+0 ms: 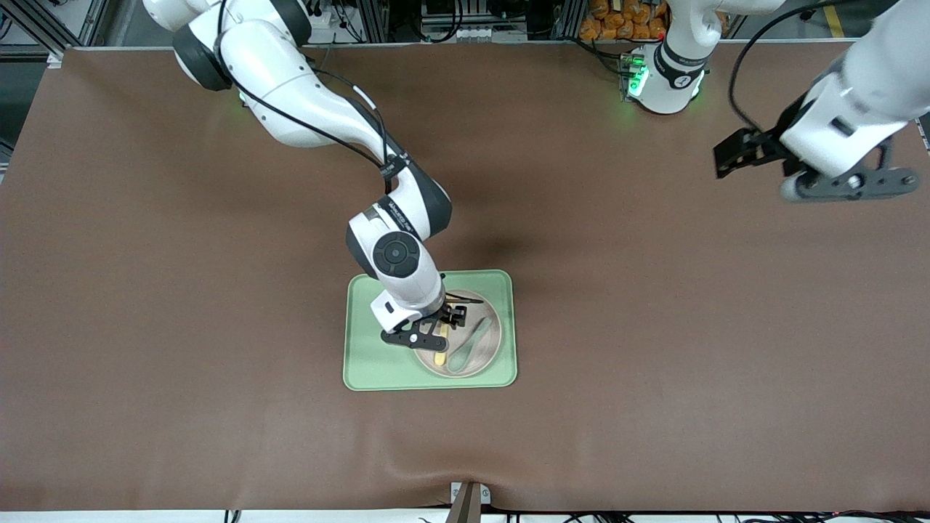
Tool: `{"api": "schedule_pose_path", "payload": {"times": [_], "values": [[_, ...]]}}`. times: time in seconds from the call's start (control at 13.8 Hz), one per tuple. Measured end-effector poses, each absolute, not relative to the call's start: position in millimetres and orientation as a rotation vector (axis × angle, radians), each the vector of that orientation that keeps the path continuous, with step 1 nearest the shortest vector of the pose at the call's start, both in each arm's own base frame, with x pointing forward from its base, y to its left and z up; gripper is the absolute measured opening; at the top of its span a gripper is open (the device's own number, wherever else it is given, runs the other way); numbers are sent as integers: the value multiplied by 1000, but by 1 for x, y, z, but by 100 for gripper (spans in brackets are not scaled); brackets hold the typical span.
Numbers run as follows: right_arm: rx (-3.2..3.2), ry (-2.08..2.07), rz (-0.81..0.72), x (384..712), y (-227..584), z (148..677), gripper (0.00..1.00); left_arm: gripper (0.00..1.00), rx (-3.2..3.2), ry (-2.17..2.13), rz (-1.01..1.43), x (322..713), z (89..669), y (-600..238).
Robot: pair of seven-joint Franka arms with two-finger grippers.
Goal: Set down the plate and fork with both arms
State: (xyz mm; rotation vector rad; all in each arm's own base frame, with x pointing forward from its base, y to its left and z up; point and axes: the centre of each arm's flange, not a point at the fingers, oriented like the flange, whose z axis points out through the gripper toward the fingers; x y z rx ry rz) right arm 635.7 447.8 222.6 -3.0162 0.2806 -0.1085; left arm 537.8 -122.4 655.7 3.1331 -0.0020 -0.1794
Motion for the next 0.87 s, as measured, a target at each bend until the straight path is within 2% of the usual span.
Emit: {"api": "schedule_pose_path", "payload": {"times": [0.07,0.22,0.51,0.87], "values": [[-3017,280,-109,636,448,218,65,100,3129,-13,-163,533,666,-109],[-3029,267,-125,637,448,217,60,100,3126,13,-155,529,674,-84],[-3052,242,-123,633,451,206,57,100,3121,100,-172,535,664,-51],[-3063,220,-108,624,461,195,49,100,3113,155,-46,547,664,-53]]}}
